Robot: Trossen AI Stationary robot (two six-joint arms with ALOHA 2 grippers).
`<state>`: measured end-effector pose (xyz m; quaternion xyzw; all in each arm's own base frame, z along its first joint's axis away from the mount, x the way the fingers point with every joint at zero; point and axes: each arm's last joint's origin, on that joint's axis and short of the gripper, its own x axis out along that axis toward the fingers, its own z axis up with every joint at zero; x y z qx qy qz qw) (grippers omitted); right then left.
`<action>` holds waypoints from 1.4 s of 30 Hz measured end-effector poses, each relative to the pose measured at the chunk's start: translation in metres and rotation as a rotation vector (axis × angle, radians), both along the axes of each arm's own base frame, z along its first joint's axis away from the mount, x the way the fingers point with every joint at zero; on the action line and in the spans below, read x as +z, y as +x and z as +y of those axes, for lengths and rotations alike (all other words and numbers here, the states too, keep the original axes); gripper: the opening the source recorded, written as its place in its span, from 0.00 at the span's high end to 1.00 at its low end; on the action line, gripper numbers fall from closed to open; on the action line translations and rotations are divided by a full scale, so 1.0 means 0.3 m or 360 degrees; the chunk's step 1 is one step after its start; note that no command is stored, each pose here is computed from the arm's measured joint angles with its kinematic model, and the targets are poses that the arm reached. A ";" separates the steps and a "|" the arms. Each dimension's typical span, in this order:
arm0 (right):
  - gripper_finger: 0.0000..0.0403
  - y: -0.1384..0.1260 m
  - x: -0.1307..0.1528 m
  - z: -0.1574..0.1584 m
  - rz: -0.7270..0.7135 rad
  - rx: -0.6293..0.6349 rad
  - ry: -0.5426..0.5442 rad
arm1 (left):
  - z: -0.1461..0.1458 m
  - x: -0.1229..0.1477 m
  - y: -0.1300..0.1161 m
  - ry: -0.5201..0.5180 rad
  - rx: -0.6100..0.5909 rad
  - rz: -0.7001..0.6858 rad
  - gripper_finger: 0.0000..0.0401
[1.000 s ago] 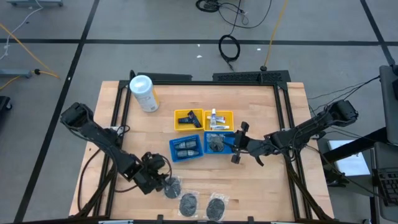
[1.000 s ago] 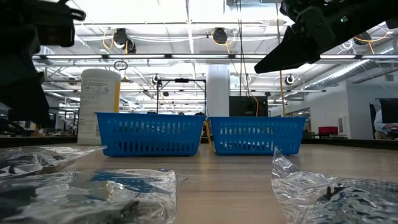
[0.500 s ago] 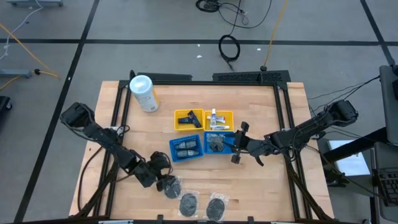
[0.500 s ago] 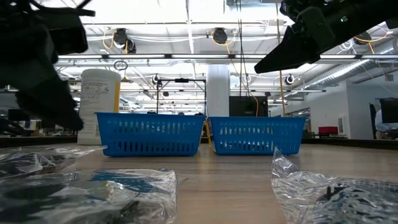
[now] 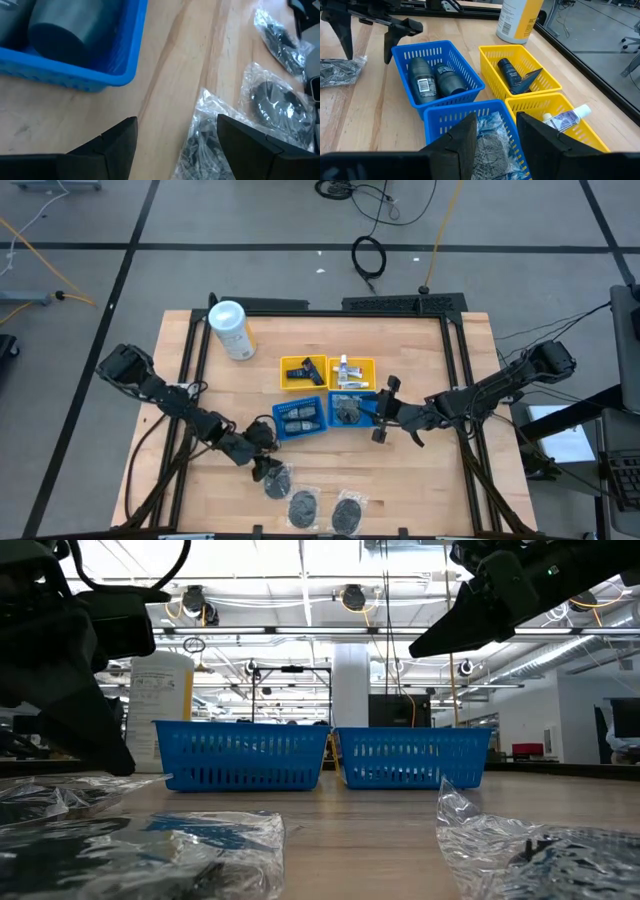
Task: Pick & Place Travel size toiletries
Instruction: Put the top hairbrush into the top blue bin
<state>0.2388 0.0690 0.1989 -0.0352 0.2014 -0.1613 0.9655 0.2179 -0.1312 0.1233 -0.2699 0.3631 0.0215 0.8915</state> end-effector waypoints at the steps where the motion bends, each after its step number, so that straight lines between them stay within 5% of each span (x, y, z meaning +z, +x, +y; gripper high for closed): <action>1: 0.66 0.000 0.000 0.000 0.0000 0.0000 0.0000 | 0.001 0.000 0.001 -0.0002 -0.0003 0.0002 0.33; 23: 0.66 0.004 0.008 0.001 -0.0039 0.0002 0.0011 | -0.026 -0.113 0.062 -0.0108 -0.0121 -0.0053 0.33; 42: 0.66 0.004 0.008 0.001 -0.0043 0.0002 0.0012 | -0.040 -0.119 0.065 -0.0135 -0.0298 -0.0066 0.33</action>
